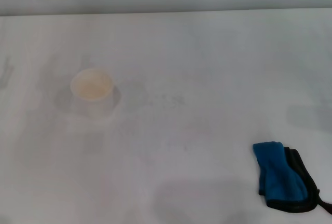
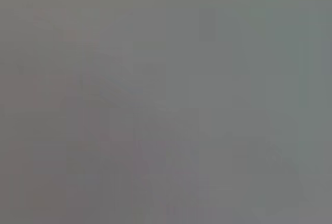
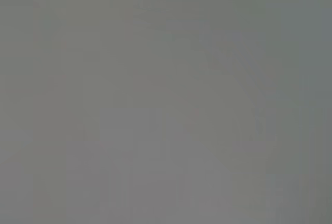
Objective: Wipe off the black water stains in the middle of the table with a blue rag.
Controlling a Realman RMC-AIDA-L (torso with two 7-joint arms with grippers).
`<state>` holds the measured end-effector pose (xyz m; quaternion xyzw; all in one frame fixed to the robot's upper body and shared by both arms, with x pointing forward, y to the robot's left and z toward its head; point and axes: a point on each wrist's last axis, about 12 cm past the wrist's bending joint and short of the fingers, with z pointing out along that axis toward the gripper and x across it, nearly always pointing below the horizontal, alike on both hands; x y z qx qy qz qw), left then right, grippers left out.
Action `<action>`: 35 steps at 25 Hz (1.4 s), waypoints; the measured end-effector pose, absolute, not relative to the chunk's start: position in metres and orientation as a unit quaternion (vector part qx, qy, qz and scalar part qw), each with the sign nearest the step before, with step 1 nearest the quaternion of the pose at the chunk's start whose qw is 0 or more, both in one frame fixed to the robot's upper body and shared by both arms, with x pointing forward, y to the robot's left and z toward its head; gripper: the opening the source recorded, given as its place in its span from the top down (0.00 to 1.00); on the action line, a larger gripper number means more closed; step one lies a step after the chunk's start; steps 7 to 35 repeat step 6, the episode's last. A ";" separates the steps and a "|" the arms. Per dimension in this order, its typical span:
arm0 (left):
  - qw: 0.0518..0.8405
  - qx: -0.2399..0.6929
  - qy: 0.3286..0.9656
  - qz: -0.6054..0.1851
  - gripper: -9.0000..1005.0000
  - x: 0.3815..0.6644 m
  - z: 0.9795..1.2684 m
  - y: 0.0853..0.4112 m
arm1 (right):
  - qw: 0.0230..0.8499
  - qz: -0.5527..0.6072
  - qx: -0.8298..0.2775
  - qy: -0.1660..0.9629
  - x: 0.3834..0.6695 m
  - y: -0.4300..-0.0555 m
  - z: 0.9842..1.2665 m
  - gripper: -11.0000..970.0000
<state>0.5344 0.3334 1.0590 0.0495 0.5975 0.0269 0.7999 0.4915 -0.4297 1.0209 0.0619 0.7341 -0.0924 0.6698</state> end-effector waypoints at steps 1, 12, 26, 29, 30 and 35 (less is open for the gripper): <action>0.799 0.049 0.599 0.027 0.12 0.534 1.058 0.334 | 0.668 -0.093 0.063 0.735 0.492 -0.430 1.021 0.60; 0.793 0.047 0.606 0.025 0.12 0.533 1.055 0.331 | 0.665 -0.095 0.062 0.738 0.492 -0.430 1.020 0.60; 0.793 0.047 0.606 0.025 0.12 0.533 1.055 0.331 | 0.665 -0.095 0.062 0.738 0.492 -0.430 1.020 0.60; 0.793 0.047 0.606 0.025 0.12 0.533 1.055 0.331 | 0.665 -0.095 0.062 0.738 0.492 -0.430 1.020 0.60; 0.793 0.047 0.606 0.025 0.12 0.533 1.055 0.331 | 0.665 -0.095 0.062 0.738 0.492 -0.430 1.020 0.60; 0.793 0.047 0.606 0.025 0.12 0.533 1.055 0.331 | 0.665 -0.095 0.062 0.738 0.492 -0.430 1.020 0.60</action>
